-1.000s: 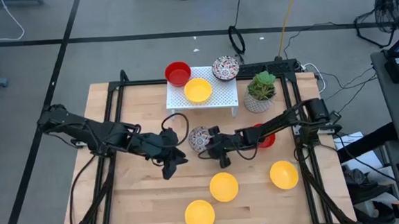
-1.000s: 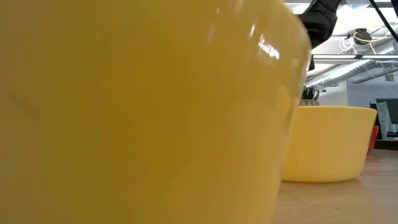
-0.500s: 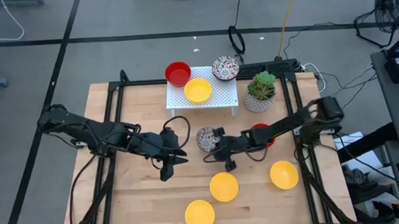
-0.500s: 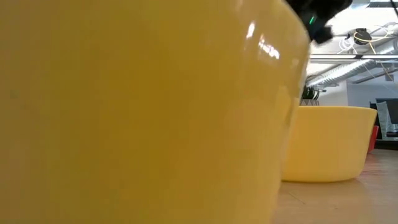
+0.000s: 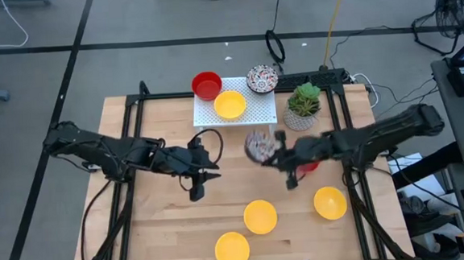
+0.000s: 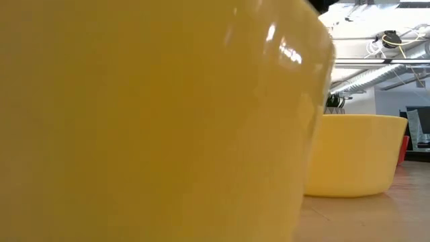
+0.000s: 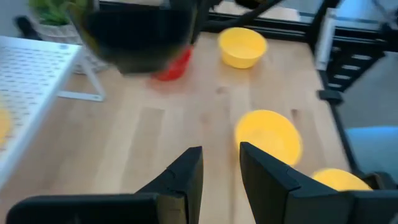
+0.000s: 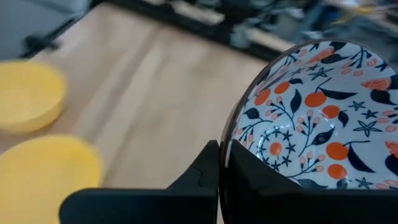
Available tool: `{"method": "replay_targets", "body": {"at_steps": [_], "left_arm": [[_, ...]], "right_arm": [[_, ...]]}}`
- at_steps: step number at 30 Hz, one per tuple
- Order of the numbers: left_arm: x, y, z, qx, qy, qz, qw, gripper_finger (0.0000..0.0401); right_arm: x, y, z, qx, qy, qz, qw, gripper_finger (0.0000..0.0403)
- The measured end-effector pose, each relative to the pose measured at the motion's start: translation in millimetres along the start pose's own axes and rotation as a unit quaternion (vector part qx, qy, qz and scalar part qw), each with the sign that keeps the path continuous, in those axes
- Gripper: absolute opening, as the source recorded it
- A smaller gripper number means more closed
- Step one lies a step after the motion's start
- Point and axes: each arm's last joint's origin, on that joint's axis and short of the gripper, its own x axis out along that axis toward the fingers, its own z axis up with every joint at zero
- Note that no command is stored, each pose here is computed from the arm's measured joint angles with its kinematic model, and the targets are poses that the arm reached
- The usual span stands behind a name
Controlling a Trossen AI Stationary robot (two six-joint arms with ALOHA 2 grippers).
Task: Pick & Place Mini bowls
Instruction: Stack the white patterned bowl on the other white patterned bowls on the shelf
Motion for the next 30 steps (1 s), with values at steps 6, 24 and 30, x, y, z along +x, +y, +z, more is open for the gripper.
{"method": "replay_targets", "body": {"at_steps": [6, 24, 30], "left_arm": [[1.9, 11.8, 2.9, -0.013, -0.005, 0.029, 0.999, 0.0108], [4.3, 29.6, 6.6, -0.057, -0.009, 0.055, 0.997, 0.0108], [4.3, 29.9, 6.5, -0.057, -0.009, 0.056, 0.997, 0.0108]], "right_arm": [[-17.7, -56.5, -5.5, 0.041, 0.0, -0.107, 0.993, 0.0003], [10.6, -186.4, -26.2, 0.09, 0.166, -0.249, 0.95, 0.0002], [25.0, -192.0, -29.7, 0.076, 0.159, -0.254, 0.951, 0.0002]]}}
